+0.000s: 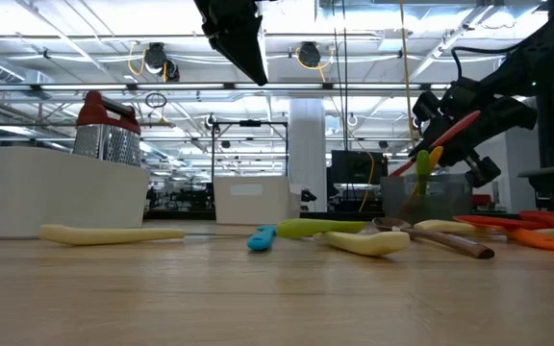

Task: Pick & Place Kitchen Items
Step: Put the pink spatula into the black bin

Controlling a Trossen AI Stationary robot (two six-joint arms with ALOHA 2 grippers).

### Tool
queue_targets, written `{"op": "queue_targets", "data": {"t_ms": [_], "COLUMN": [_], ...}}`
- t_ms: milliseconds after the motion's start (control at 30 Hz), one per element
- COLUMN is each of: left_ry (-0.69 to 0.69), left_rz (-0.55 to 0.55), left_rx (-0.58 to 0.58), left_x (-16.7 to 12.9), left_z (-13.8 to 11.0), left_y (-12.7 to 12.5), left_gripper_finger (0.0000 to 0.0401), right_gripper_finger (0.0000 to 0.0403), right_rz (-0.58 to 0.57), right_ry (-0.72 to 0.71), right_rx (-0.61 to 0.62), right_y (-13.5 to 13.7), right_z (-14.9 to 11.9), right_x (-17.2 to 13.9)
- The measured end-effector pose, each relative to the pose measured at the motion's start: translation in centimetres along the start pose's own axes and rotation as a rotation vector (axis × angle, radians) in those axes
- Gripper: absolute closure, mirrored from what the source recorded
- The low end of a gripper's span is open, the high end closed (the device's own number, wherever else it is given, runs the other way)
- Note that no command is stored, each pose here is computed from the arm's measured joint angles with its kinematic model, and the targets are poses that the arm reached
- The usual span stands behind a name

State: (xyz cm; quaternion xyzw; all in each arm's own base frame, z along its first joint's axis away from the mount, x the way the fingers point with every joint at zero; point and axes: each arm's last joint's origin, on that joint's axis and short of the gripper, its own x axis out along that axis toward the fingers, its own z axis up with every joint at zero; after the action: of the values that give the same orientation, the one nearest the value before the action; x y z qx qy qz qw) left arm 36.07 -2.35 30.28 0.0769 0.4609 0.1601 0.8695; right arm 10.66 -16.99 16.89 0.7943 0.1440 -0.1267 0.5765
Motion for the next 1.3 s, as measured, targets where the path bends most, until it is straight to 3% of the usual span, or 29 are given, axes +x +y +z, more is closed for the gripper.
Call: {"op": "queue_targets", "data": {"t_ms": [167, 467, 600, 967, 1300], "left_ry": [0.0, 0.002, 0.003, 0.003, 0.01], "left_rz": [0.0, 0.0, 0.0, 0.0, -0.026], "left_rx": [-0.004, 0.001, -0.001, -0.002, -0.002], "left_x": [0.0, 0.0, 0.0, 0.0, 0.0], "left_z": [0.0, 0.0, 0.0, 0.0, -0.1], "left_y": [0.0, 0.0, 0.0, 0.0, -0.2], "left_gripper_finger": [0.038, 0.038, 0.038, 0.038, 0.038], "right_gripper_finger": [0.0374, 0.0397, 0.0392, 0.0395, 0.0373], "right_rz": [-0.021, 0.002, 0.02, -0.148, -0.143], "right_ry": [-0.012, -0.027, -0.053, -0.148, -0.162], "right_rx": [0.019, -0.094, -0.087, 0.007, -0.06], "right_y": [-0.2, 0.5, 1.2, -0.2, -0.1], "right_z": [-0.1, -0.8, -1.5, -3.5, -3.2], "right_x": [0.0, -0.5, -1.1, -2.1, -2.2]}}
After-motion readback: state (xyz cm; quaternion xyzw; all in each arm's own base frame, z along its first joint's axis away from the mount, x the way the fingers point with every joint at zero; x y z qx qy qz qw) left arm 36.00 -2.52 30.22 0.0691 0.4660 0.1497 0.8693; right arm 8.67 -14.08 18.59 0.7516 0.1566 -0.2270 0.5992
